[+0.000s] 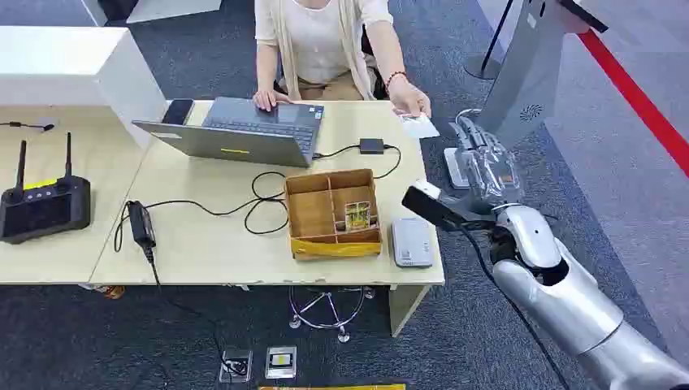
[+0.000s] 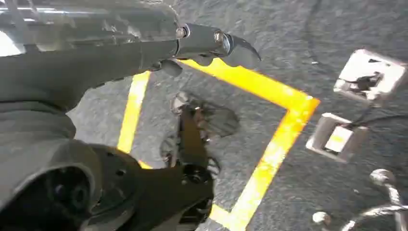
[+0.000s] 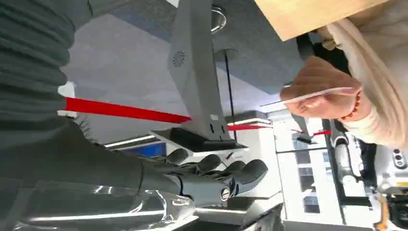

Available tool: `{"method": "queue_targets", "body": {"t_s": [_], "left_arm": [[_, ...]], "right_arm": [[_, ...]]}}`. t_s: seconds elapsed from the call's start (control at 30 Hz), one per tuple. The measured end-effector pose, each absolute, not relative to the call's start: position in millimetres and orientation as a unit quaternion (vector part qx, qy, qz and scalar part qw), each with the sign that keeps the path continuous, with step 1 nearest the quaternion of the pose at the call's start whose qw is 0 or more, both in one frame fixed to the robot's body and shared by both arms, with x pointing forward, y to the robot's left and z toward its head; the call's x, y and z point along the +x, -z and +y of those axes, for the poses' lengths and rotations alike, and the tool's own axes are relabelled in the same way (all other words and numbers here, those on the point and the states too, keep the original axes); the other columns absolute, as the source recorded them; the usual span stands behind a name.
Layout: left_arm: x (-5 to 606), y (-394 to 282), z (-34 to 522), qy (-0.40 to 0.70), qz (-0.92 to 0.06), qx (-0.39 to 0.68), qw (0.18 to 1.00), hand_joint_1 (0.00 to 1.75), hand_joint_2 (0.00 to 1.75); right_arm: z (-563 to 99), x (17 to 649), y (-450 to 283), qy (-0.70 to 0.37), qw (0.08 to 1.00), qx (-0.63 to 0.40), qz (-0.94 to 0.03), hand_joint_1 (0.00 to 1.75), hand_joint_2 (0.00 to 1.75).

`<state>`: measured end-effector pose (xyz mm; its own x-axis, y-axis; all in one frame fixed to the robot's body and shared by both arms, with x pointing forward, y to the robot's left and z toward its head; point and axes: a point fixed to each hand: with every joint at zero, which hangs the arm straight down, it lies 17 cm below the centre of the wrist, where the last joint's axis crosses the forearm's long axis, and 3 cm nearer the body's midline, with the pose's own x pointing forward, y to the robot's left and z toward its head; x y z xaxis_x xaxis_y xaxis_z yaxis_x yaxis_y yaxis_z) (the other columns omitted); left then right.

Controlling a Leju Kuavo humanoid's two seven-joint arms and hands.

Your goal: Pass the card to the sensor for recognition and then transmit it.

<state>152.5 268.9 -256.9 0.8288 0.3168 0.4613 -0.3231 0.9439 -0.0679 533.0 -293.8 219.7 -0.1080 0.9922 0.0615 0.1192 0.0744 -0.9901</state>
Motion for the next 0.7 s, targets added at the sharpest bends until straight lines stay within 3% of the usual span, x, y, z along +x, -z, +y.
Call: {"method": "queue_targets", "body": {"t_s": [0.7], "left_arm": [[147,259,259,-0.171,-0.219,-0.013,0.961,0.0,0.0]], "right_arm": [[-251,555,-212,-0.487,0.442,-0.476,-0.584,0.0,1.75]]}}
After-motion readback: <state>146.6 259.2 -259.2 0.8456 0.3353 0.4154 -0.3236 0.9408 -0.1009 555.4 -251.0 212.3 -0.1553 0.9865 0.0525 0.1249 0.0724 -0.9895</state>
